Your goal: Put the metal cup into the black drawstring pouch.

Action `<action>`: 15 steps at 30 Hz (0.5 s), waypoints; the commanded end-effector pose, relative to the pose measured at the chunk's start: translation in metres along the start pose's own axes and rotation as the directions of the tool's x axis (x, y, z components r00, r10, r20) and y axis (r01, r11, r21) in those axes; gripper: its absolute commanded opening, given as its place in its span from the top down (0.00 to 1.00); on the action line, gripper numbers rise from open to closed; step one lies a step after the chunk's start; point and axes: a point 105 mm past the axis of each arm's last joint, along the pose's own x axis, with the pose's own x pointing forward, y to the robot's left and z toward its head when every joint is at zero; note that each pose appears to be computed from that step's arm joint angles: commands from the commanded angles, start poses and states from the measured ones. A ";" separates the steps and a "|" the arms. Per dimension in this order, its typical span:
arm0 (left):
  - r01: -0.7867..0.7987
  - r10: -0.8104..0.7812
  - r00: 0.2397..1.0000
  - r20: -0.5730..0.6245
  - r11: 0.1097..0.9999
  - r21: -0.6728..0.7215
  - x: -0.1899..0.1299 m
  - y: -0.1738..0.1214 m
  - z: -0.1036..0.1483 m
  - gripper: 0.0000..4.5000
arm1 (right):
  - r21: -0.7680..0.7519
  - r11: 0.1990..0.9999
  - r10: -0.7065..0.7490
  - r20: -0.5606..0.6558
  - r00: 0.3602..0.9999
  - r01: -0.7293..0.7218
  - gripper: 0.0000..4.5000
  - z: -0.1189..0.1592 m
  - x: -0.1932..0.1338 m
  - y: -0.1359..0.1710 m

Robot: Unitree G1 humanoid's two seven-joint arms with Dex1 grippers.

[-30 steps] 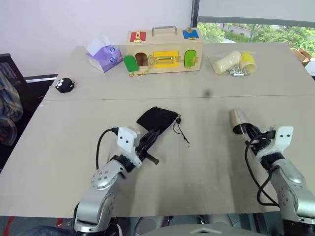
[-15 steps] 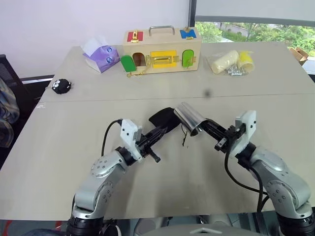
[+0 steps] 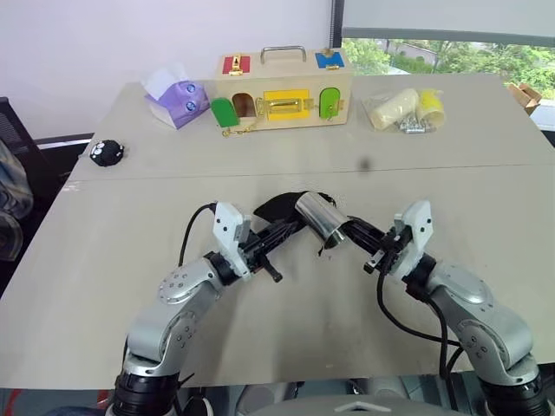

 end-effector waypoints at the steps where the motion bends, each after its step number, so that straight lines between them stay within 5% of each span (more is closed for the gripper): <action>1: 0.043 -0.045 0.999 0.028 0.997 0.060 0.001 -0.008 0.008 1.00 | -0.010 1.000 0.011 -0.025 1.000 -0.011 0.99 0.000 0.000 0.004; 8: 0.050 -0.052 0.998 0.022 0.995 0.084 0.001 -0.009 0.004 1.00 | 0.004 0.999 0.053 -0.142 0.988 -0.053 0.99 -0.012 -0.004 0.010; 15: 0.060 -0.062 0.998 0.012 0.993 0.101 -0.001 -0.010 0.000 1.00 | -0.033 0.995 0.087 -0.108 0.990 -0.091 0.99 -0.002 -0.003 0.015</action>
